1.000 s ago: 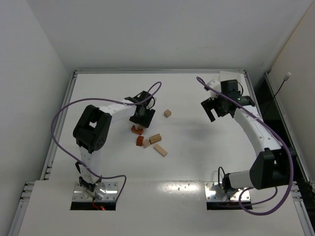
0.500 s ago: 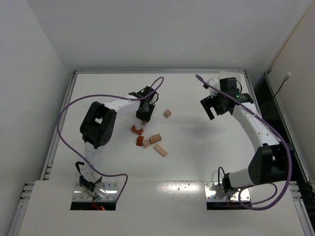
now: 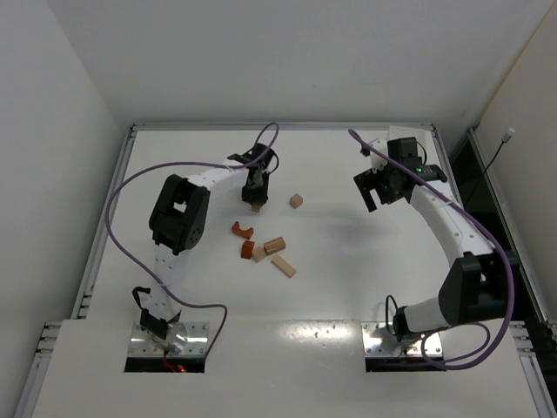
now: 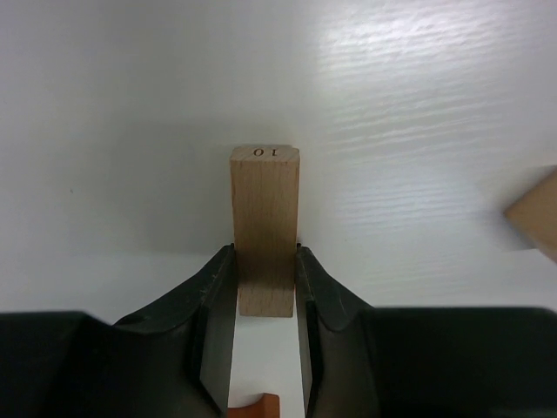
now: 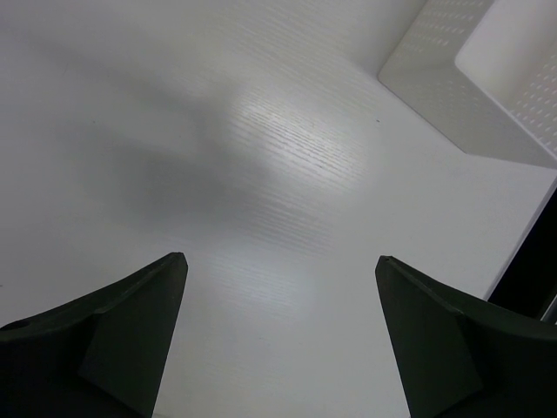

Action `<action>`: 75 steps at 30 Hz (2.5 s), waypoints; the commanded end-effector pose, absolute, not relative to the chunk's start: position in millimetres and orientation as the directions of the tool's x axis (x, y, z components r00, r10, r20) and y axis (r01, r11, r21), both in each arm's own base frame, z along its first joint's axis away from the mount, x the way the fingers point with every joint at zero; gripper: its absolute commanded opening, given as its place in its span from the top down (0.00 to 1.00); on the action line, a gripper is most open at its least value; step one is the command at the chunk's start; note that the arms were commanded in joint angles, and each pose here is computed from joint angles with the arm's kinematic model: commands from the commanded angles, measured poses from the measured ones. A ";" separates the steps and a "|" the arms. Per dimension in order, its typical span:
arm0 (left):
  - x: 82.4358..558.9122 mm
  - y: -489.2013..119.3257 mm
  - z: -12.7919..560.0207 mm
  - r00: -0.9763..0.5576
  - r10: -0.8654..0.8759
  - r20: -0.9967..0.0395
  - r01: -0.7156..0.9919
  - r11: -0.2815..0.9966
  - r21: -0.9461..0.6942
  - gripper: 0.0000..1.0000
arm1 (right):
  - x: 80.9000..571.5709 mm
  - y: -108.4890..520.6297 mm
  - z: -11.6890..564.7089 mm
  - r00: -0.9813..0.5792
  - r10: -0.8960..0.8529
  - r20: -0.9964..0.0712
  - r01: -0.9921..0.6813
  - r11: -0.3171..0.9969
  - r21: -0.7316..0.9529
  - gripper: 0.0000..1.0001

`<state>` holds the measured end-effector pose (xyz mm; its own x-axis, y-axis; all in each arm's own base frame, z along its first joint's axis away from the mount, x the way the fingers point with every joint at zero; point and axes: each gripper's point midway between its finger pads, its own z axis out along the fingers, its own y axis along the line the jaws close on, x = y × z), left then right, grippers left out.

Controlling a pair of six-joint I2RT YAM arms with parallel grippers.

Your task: Build the wood block tower

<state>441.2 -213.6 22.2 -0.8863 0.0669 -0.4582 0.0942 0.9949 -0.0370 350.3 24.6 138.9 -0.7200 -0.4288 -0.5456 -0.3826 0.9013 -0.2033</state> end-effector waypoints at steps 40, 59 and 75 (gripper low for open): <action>230.3 -281.2 120.8 0.066 0.853 -0.518 0.992 -0.001 0.124 0.19 | 327.5 35.5 131.8 -0.623 -0.563 -0.543 -0.567 0.803 -0.182 0.09; 206.7 -304.5 86.2 0.464 0.739 -0.489 0.885 -0.412 0.216 0.21 | 302.6 -38.9 132.6 -0.715 -0.456 -0.531 -0.364 0.890 -0.273 0.09; 203.8 -321.9 60.5 0.459 0.738 -0.494 0.874 -0.473 0.106 0.35 | 311.5 -54.8 146.8 -0.726 -0.402 -0.558 -0.309 0.915 -0.258 0.09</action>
